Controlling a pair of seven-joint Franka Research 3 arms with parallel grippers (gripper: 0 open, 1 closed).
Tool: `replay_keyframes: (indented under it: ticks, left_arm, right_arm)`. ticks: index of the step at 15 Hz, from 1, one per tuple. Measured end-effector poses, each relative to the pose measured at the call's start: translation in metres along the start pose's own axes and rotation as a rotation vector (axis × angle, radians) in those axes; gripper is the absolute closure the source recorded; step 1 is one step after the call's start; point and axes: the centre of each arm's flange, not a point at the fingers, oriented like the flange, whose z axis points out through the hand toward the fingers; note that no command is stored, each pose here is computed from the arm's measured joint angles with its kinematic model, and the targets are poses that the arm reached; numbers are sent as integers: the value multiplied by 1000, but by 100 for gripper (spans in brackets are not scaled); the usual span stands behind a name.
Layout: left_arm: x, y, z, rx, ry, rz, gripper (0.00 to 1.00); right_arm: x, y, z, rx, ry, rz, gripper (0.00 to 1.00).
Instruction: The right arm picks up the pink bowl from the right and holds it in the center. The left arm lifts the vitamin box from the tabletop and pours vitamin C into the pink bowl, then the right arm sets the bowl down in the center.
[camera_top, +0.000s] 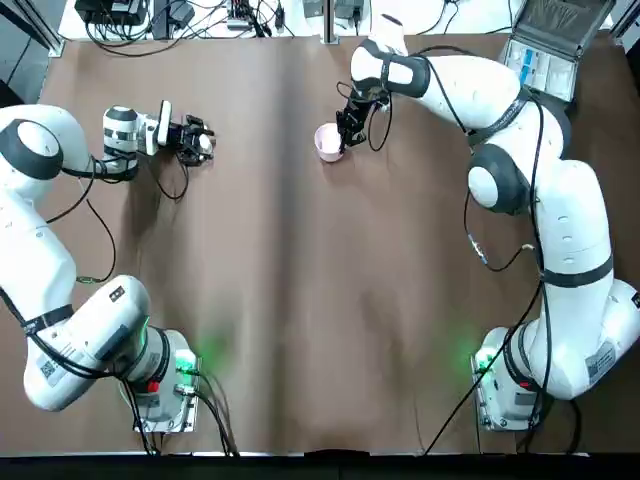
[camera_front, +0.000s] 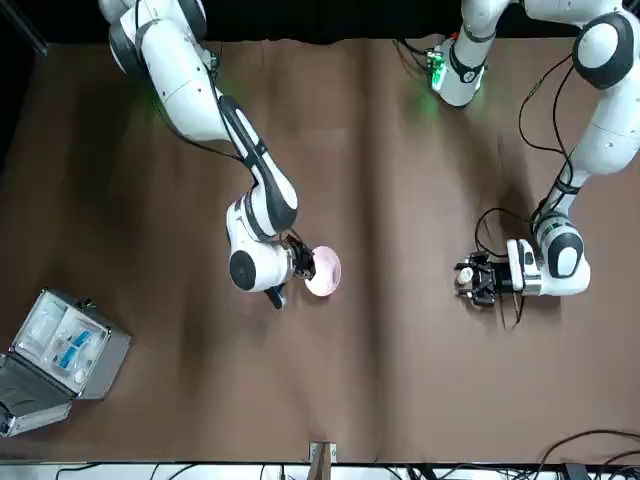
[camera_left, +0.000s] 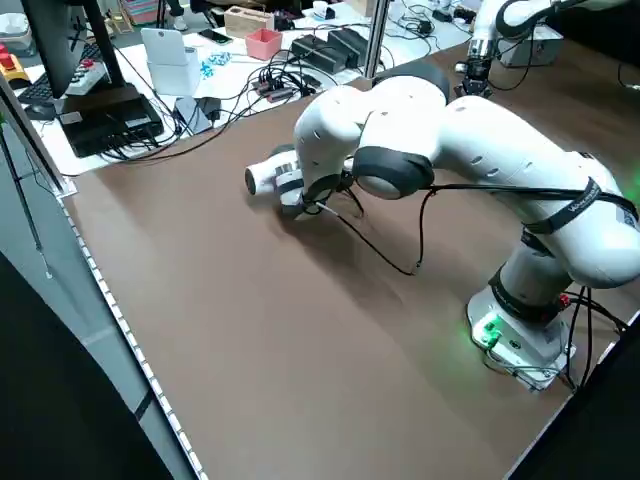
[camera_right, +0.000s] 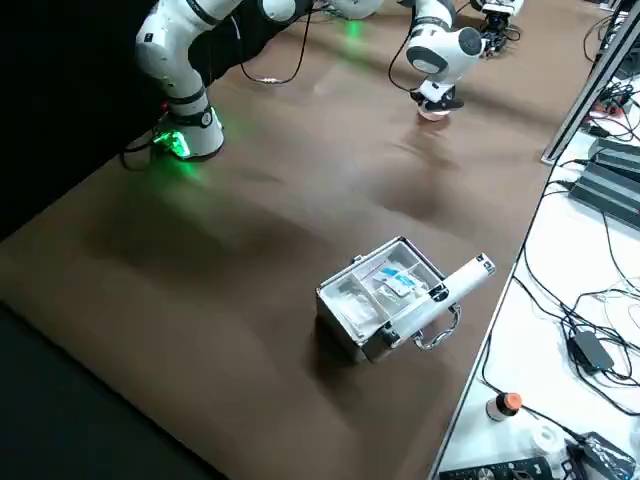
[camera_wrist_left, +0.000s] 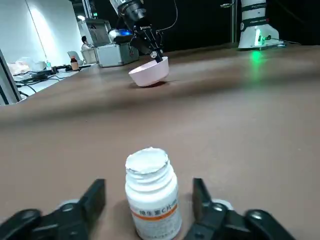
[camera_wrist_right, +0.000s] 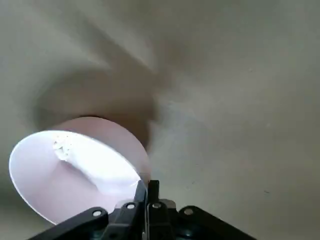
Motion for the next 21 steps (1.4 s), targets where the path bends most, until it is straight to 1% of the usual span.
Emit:
replay_keyframes:
  ticks: [1,2,4,7,9,11,13,15,17,19,20,21]
  left_arm:
    - [0,0,-1,1,-2,0,10]
    - [0,-1,-3,3,-5,1,1]
    - [1,-2,-14,3,-28,9,0]
    - [9,-1,-46,-12,-75,2,0]
    - [25,-5,-75,-20,-86,-39,0]
    - [52,-17,-101,-37,-119,-111,0]
    - [89,-39,-117,-48,-180,-185,0]
    - [132,-64,-120,-63,-255,-225,0]
    - [176,-85,-115,-81,-341,-258,0]
    - [220,-102,-103,-97,-439,-300,0]
    - [260,-114,-82,-113,-542,-326,0]
    - [280,-120,-70,-117,-589,-339,0]
  right_arm:
    - [0,0,0,0,0,0,93]
    - [0,0,0,0,0,0,85]
    - [0,0,0,0,0,0,66]
    - [1,0,-1,1,1,0,39]
    - [1,-1,-5,4,1,-1,21]
    - [-2,-1,-17,-3,-8,-7,3]
    - [-7,-3,-41,-23,-29,-19,2]
    - [-7,-1,-79,-46,-55,-30,2]
    - [4,5,-118,-58,-67,-29,2]
    - [22,16,-148,-79,-56,-59,2]
    - [32,27,-169,-107,-56,-120,2]
    - [35,32,-179,-117,-51,-150,2]
